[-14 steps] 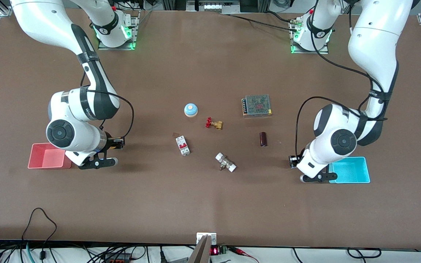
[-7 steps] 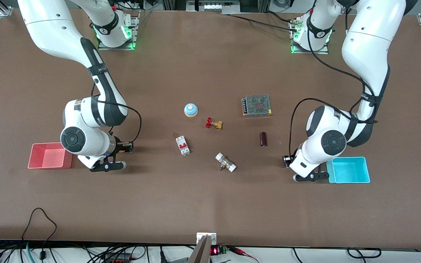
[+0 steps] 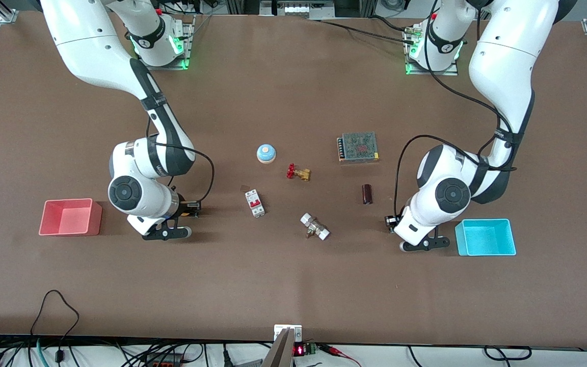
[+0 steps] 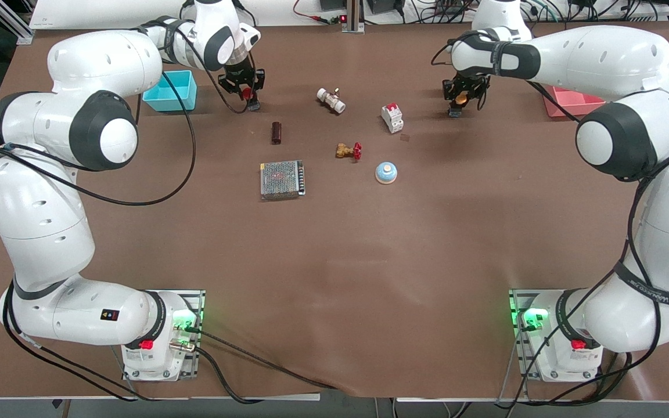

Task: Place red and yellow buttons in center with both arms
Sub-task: 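Lower both buttons onto the table center and open both grippers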

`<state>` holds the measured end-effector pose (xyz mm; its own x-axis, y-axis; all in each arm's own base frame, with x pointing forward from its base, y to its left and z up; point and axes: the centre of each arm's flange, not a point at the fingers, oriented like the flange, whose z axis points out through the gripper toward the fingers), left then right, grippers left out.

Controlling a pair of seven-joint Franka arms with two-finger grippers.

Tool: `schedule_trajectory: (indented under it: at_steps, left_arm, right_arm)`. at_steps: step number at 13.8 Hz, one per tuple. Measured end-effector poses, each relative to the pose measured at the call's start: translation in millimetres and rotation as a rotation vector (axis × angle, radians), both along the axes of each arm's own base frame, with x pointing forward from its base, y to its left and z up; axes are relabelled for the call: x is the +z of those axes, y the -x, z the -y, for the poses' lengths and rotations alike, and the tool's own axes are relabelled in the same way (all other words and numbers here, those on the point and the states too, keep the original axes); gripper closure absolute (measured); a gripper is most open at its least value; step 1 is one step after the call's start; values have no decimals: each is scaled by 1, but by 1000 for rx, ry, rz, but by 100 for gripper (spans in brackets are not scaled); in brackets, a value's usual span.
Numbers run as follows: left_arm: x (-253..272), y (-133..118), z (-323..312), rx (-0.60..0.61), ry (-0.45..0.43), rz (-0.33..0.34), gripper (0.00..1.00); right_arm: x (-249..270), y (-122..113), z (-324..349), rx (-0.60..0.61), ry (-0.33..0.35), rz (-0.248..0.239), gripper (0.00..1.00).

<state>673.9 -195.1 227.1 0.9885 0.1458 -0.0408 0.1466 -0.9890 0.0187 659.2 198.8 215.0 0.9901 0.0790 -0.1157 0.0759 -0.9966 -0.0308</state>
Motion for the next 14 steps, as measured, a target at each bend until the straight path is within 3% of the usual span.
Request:
schedule_trajectory:
  at_steps: [4, 7, 8, 10, 13, 14]
  left_arm:
    - [1, 2, 10, 2, 1, 3, 58]
    - [1, 3, 14, -1, 1, 4, 54]
    - [2, 3, 14, 0, 1, 4, 49]
    - [5, 1, 13, 2, 2, 11, 31]
    - [25, -8, 9, 11, 7, 49, 2]
    - [36, -11, 6, 14, 8, 63, 0]
  right_arm:
    - [1, 0, -1, 1, -1, 4, 58]
    - [1, -1, -2, 1, -2, 11, 29]
    - [4, -3, -3, -3, -4, 19, 20]
    - [20, -11, -3, -27, -10, 51, 1]
    - [76, -23, 8, -58, -21, 121, 0]
    - [97, -26, 16, -69, -23, 145, 0]
